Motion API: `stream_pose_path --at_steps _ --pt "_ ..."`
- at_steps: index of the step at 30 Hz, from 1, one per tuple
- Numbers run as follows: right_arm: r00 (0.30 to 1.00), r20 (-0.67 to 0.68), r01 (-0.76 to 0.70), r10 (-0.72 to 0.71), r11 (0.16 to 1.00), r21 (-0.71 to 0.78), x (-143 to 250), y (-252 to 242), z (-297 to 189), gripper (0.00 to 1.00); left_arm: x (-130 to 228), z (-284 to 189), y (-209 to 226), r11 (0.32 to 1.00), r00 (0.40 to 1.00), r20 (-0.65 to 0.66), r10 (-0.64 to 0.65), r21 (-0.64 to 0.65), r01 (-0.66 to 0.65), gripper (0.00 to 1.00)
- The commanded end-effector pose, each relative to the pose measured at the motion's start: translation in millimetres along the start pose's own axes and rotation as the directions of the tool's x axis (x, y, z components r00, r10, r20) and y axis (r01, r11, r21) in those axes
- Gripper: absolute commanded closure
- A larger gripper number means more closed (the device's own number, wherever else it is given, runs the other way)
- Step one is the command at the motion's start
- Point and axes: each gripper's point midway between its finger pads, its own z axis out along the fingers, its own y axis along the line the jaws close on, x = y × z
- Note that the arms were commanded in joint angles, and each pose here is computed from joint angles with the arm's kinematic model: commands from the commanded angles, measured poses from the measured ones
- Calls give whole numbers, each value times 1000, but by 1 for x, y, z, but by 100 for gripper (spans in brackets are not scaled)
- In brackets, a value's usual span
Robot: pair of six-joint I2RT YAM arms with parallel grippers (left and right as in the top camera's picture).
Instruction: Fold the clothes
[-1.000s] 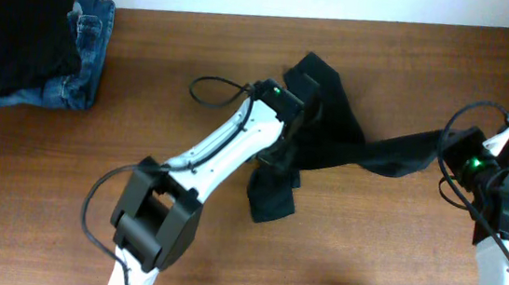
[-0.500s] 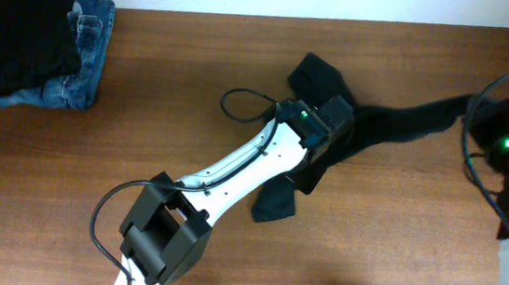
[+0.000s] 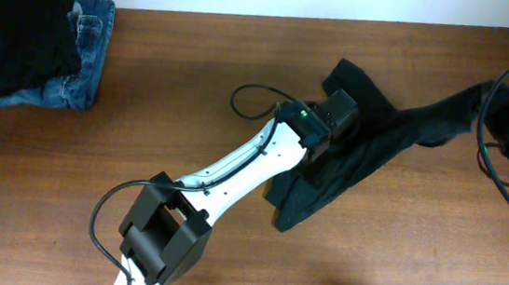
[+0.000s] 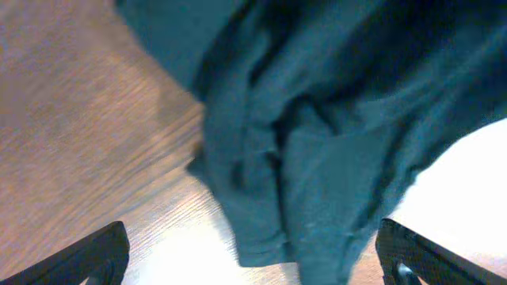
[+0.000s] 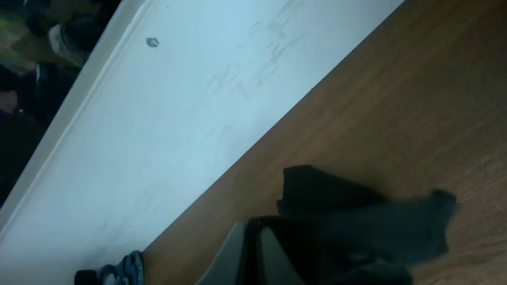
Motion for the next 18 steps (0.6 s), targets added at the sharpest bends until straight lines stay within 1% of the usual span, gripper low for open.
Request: stream_pose_path --at_steps 1,3,10,12,15,18 --pt "1000 15 -1 1 1000 -27 -8 7 -2 95 -2 -7 -28 989 995 23 97 109 -99 1" --pt "1000 14 -11 11 1000 -28 -9 6 2 95 0 -8 -43 982 989 35 147 117 -150 1" --pt "999 28 -40 41 998 -51 -19 9 13 95 9 -13 -84 963 972 48 228 134 -233 1" --pt "999 37 -34 36 998 -60 -23 13 12 96 9 -14 -86 967 973 54 225 109 -229 1" --pt "998 66 -17 22 997 -82 -34 25 4 95 6 -13 -77 981 980 58 190 38 -192 1" --pt "995 97 2 8 994 -105 -46 40 -8 95 4 -9 -77 981 980 68 189 36 -192 1"
